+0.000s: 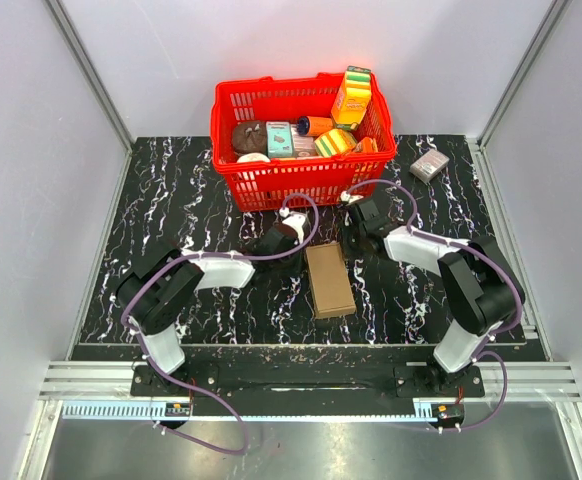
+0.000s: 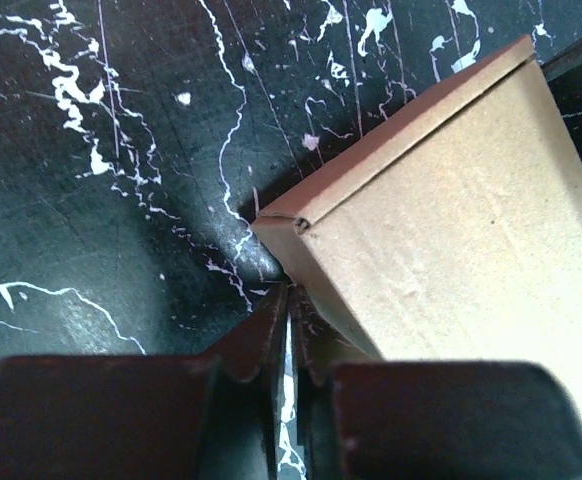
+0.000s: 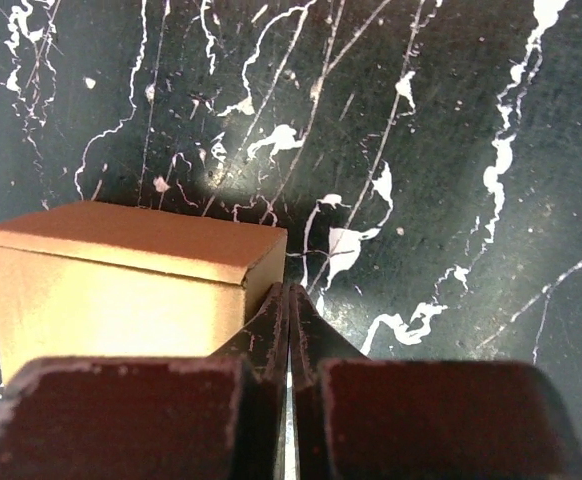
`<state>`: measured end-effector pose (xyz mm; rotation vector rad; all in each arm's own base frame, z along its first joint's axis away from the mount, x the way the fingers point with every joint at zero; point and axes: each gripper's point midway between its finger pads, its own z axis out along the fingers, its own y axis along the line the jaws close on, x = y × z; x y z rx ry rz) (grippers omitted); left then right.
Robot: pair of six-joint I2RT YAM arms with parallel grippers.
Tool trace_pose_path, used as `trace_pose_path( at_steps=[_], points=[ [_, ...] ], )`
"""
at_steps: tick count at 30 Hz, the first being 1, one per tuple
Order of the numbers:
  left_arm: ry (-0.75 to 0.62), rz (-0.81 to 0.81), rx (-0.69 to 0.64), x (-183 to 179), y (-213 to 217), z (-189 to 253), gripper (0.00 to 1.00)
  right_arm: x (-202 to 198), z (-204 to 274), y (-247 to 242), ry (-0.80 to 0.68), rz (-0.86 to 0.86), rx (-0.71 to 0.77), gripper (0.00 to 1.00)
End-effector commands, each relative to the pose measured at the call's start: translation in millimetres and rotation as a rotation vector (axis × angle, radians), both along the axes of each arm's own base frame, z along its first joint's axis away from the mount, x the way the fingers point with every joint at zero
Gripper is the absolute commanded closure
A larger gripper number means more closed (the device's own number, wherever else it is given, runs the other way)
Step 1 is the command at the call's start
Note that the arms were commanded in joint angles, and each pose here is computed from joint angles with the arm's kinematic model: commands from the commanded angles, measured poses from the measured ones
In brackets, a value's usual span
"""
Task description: Fold the paper box
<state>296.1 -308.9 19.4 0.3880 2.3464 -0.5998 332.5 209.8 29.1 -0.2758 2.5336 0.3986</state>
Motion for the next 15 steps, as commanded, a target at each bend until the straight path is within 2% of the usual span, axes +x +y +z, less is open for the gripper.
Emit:
trace_pose_path(
  at_steps=[1, 2, 3, 4, 8, 9, 10, 13, 15],
  points=[
    [-0.046, 0.038, -0.013, -0.1, 4.1, 20.0, 0.86, 5.0, 23.8, -12.7, -0.080, -0.121, -0.030, 1.00],
    [-0.048, 0.054, -0.009, -1.5, 9.6, 21.6, 0.83, 8.0, 26.6, -24.1, -0.100, -0.167, -0.067, 0.98],
    [-0.047, 0.073, 0.000, -6.8, 20.1, 23.7, 0.73, 6.4, 34.5, -31.0, -0.112, -0.192, -0.079, 0.97],
    [-0.052, 0.101, 0.007, -6.7, 27.8, 25.7, 0.70, 6.1, 37.8, -37.0, -0.120, -0.226, -0.088, 0.95],
    [-0.063, 0.140, 0.031, -19.1, 51.8, 34.2, 0.56, -0.6, 57.7, -59.5, -0.176, -0.324, -0.104, 0.72],
    [-0.071, 0.152, 0.025, -21.9, 56.8, 43.4, 0.51, -2.2, 71.2, -62.5, -0.205, -0.340, -0.083, 0.63],
    [-0.078, 0.167, 0.030, -23.3, 62.2, 46.2, 0.39, -6.8, 72.0, -66.5, -0.208, -0.356, -0.080, 0.61],
    [-0.096, 0.193, 0.033, -32.3, 77.8, 61.1, 0.15, -18.0, 93.0, -71.4, -0.255, -0.362, -0.030, 0.57],
    [-0.116, 0.199, 0.035, -39.8, 89.3, 73.4, 0.11, -26.0, 114.1, -68.0, -0.302, -0.334, 0.041, 0.55]
  ],
)
